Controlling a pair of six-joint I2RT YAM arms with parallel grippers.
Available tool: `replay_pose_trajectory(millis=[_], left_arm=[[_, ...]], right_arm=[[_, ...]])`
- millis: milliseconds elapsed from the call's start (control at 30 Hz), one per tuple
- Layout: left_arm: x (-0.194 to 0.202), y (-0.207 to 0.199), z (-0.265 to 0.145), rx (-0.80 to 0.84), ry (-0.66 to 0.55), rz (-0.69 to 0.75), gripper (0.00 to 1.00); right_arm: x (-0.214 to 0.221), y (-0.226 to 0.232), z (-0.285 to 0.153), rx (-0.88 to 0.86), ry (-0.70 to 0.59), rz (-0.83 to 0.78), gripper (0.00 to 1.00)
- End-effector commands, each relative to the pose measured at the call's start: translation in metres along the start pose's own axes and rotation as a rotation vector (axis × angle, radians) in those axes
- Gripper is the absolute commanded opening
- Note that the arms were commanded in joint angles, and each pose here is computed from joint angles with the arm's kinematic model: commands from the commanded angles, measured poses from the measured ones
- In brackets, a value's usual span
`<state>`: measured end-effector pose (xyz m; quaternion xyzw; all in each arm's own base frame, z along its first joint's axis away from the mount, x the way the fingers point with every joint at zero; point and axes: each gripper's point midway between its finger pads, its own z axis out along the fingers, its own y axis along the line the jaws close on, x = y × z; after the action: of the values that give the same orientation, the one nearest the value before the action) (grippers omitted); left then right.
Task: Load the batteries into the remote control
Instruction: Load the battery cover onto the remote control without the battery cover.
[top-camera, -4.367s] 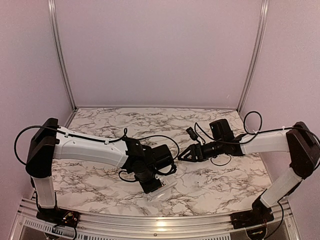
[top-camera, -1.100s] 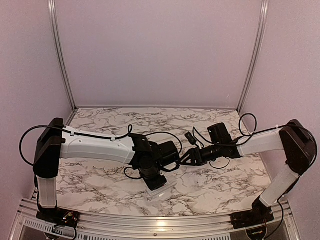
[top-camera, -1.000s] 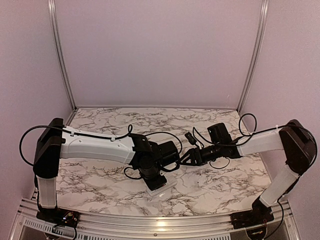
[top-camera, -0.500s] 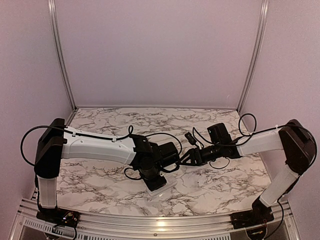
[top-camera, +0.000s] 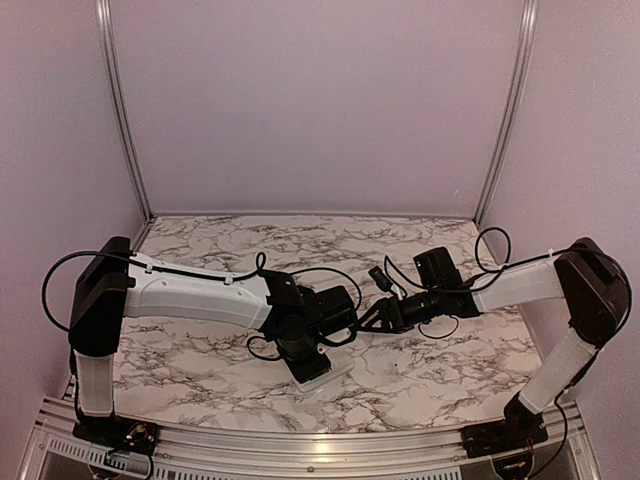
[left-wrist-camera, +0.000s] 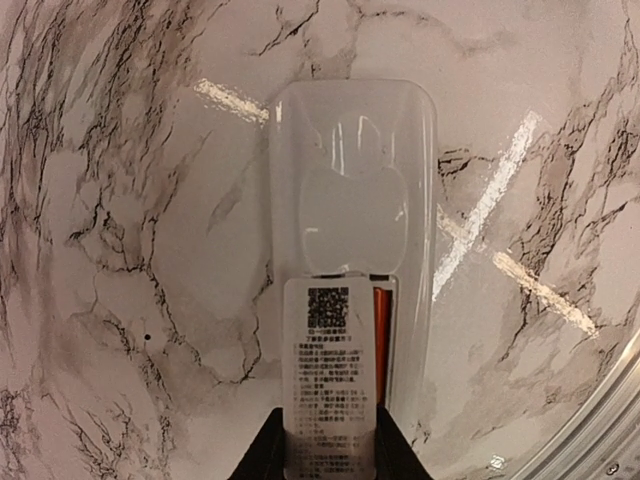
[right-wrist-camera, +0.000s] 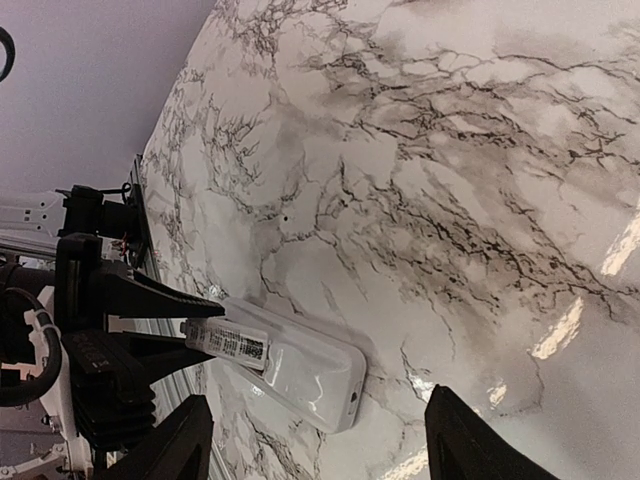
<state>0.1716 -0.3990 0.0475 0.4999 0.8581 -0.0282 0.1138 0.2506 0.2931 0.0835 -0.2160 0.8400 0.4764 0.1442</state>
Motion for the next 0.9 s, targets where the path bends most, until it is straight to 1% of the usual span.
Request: replay_pose_trajectory(millis=[0, 600, 867], left_arm=[[0.006, -0.002, 0.013, 0.014, 0.037, 0.018, 0.15], [0.009, -0.011, 0.007, 0.058, 0.034, 0.02, 0.15], [0.012, -0.01, 0.008, 0.042, 0.04, 0.007, 0.15]], right_arm=[[-0.005, 0.0, 0.0, -0.011, -0.006, -0.012, 0.71], [-0.003, -0.002, 0.002, -0.011, -0.002, -0.01, 0.71], [-0.004, -0.002, 0.002, -0.014, -0.002, -0.01, 0.71]])
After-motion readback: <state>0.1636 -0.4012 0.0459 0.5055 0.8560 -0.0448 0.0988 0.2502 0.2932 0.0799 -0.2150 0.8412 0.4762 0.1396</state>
